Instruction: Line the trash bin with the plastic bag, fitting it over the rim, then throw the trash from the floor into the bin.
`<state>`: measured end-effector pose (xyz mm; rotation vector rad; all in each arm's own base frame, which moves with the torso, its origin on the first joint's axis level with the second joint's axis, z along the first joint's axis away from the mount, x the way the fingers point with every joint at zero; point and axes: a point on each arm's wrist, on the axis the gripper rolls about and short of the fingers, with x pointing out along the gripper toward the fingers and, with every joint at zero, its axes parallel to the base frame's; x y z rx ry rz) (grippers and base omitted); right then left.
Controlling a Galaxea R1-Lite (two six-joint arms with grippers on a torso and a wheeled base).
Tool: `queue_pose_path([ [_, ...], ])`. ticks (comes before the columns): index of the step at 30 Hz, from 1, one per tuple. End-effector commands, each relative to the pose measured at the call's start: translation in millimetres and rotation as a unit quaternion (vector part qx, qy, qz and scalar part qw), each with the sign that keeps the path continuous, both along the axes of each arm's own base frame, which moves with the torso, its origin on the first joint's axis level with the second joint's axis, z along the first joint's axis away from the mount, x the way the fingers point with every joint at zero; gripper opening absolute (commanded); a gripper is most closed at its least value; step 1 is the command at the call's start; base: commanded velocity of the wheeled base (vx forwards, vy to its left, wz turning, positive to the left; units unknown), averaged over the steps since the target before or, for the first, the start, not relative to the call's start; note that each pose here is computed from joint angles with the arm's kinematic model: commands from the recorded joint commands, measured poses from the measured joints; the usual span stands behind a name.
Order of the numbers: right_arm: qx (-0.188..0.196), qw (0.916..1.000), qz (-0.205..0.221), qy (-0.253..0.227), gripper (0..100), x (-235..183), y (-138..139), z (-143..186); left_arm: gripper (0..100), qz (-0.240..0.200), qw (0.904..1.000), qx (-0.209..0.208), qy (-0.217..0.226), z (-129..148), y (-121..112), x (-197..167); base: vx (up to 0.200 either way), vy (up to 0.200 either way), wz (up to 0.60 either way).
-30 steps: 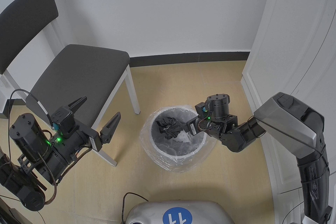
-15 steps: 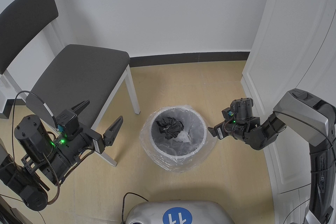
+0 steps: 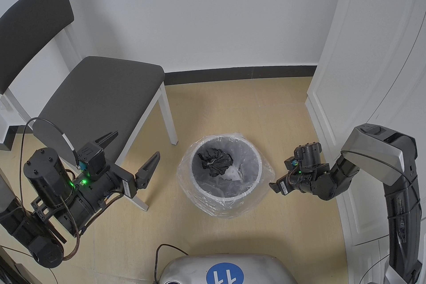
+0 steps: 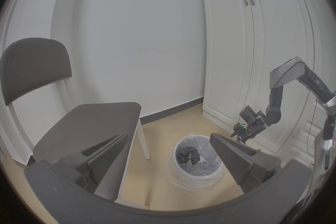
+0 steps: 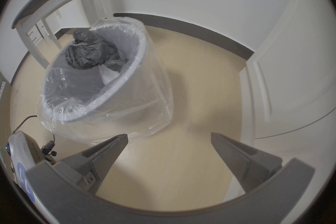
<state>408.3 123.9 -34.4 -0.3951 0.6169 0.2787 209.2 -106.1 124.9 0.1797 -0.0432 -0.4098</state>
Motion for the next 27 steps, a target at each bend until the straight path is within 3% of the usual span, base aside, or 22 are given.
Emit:
queue_pose_path([
  [1,0.016,0.9993,0.03,0.013,100,6.6,8.0,-18.7,100,-0.001,1.0,0.002,0.003,-1.5,-0.3,0.4,0.0,0.0,0.0],
  [4,0.029,0.9983,0.051,0.007,100,15.7,17.6,-23.9,100,0.0,1.0,0.001,0.002,-1.2,-0.4,0.7,0.0,0.0,0.0],
  [10,0.024,0.9982,0.049,0.026,100,43.2,25.2,-24.1,100,0.003,1.0,0.0,0.002,-0.9,0.8,1.6,0.0,0.0,0.0],
  [27,0.016,0.9988,0.021,0.042,100,68.2,6.9,-19.1,100,0.004,1.0,0.001,0.003,-1.7,0.9,2.1,0.0,0.0,0.0],
])
